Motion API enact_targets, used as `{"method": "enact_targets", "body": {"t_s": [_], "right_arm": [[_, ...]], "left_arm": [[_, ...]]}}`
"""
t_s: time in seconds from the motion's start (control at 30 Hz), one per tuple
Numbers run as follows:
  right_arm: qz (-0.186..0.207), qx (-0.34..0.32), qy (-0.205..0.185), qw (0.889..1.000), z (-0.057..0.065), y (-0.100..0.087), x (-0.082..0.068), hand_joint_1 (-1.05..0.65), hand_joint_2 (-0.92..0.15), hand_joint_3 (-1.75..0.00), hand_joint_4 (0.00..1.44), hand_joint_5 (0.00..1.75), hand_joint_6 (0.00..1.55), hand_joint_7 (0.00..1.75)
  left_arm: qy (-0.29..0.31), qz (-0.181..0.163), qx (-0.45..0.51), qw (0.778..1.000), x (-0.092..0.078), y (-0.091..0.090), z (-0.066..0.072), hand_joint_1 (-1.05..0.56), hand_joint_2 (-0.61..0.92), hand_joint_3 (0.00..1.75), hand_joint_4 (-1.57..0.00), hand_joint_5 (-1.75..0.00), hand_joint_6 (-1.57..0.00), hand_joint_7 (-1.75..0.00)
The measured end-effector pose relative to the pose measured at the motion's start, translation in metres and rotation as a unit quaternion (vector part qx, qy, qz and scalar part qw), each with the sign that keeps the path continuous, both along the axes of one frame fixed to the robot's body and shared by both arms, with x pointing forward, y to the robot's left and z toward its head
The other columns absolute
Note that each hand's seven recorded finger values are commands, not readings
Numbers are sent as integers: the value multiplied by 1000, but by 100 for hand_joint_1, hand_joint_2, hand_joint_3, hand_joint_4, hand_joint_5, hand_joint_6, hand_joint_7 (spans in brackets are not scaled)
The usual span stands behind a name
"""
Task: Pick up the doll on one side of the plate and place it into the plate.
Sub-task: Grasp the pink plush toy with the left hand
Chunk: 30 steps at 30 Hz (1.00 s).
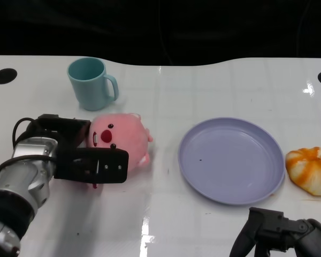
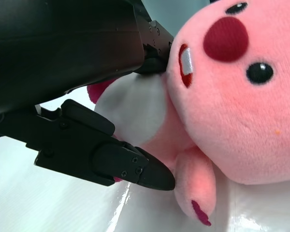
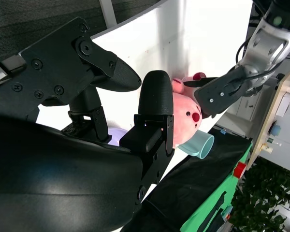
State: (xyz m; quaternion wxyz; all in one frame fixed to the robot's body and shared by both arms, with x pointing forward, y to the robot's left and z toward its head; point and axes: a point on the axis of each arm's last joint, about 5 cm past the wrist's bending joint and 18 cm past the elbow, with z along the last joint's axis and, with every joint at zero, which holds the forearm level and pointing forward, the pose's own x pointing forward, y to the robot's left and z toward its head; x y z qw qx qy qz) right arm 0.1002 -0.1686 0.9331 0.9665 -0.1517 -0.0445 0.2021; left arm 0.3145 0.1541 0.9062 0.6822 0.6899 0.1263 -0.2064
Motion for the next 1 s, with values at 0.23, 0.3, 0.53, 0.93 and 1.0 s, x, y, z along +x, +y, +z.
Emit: {"method": "enact_targets", "body": {"t_s": [0.23,0.3,0.53,0.93,1.0], "right_arm": [[-1,0,0,1000,1,0,-2,-7,-52,-112,67,167,62,132],[-1,0,-2,1000,2,0,-2,-8,-52,-111,67,166,62,132],[-1,0,-2,1000,3,0,-2,-10,-53,-110,67,166,61,133],[-2,0,-3,1000,3,0,-2,-9,-51,-112,68,166,62,133],[-2,0,-3,1000,3,0,-2,-9,-51,-112,68,166,62,133]], "left_arm": [[12,1,8,1000,3,-2,-9,-62,92,2,-29,-11,-37,-2],[11,0,14,1000,4,-4,-10,-56,92,2,-38,-9,-44,-2],[-36,-7,-23,999,-2,-1,-23,-30,92,9,-83,-71,-100,-21],[-119,-17,-87,989,-15,6,-38,-23,92,19,-76,-175,-56,-173],[-133,-13,-104,986,-18,7,-41,-18,92,19,-81,-175,-60,-174]]}}
